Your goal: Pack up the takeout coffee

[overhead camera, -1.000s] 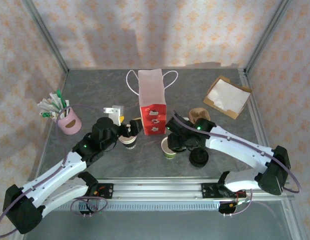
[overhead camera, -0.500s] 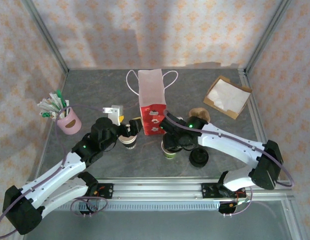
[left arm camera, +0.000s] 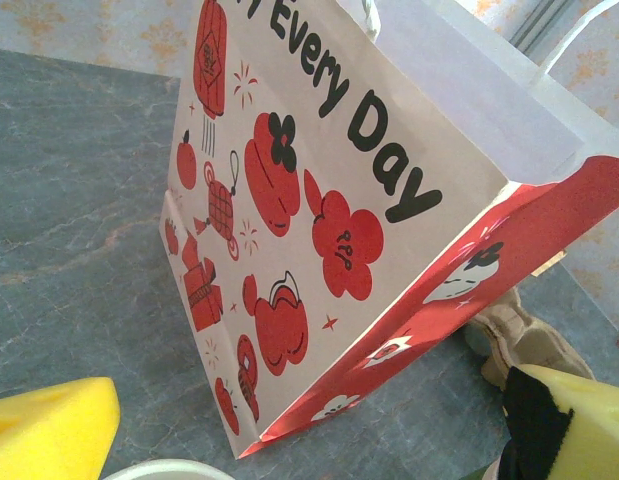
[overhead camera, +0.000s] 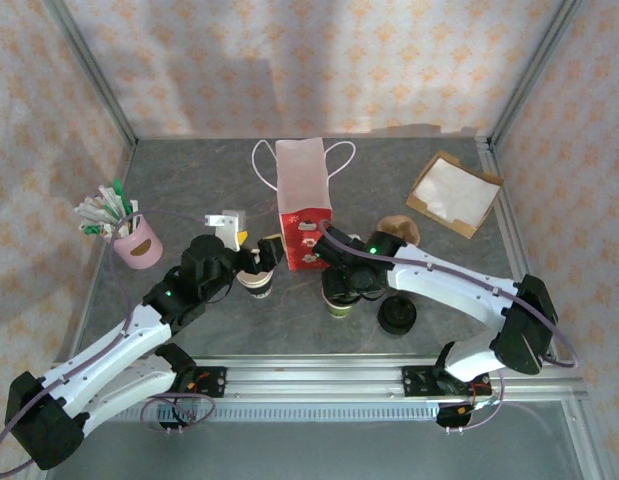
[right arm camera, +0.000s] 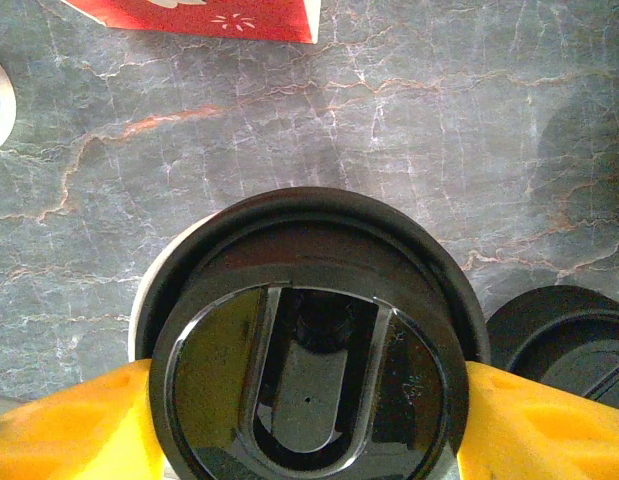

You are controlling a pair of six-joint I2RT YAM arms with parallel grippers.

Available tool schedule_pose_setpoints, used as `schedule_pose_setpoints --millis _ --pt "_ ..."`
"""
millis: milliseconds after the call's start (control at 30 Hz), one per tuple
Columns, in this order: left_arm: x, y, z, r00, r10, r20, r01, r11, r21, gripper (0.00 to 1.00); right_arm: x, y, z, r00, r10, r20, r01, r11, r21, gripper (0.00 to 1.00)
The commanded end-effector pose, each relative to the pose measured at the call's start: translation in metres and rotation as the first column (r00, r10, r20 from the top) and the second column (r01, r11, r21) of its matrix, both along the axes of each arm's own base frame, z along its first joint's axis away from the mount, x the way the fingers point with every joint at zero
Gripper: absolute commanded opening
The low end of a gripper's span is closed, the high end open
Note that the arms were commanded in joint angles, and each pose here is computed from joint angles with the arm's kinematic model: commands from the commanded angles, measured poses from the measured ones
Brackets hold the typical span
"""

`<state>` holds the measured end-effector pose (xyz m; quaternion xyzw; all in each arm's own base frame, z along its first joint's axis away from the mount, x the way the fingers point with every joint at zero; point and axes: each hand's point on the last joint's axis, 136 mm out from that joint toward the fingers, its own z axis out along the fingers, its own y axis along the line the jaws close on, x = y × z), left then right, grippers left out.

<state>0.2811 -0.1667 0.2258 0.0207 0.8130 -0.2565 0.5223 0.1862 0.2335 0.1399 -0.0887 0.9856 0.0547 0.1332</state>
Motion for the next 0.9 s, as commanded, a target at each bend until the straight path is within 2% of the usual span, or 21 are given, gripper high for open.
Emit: schedule_pose_setpoints --millis 0,867 --pt "-0.001 0.001 0.003 1.0 -0.004 0.018 0.004 1.0 -0.016 1.0 0.001 0.009 0.007 1.0 0.027 0.012 -0.027 0.999 0.017 0.66" --pt "0.0 0.0 0.0 1.0 -0.006 0.013 0.006 1.0 -0.012 1.0 0.0 0.011 0.014 0.999 0.046 0.022 -0.046 0.999 0.011 0.66"
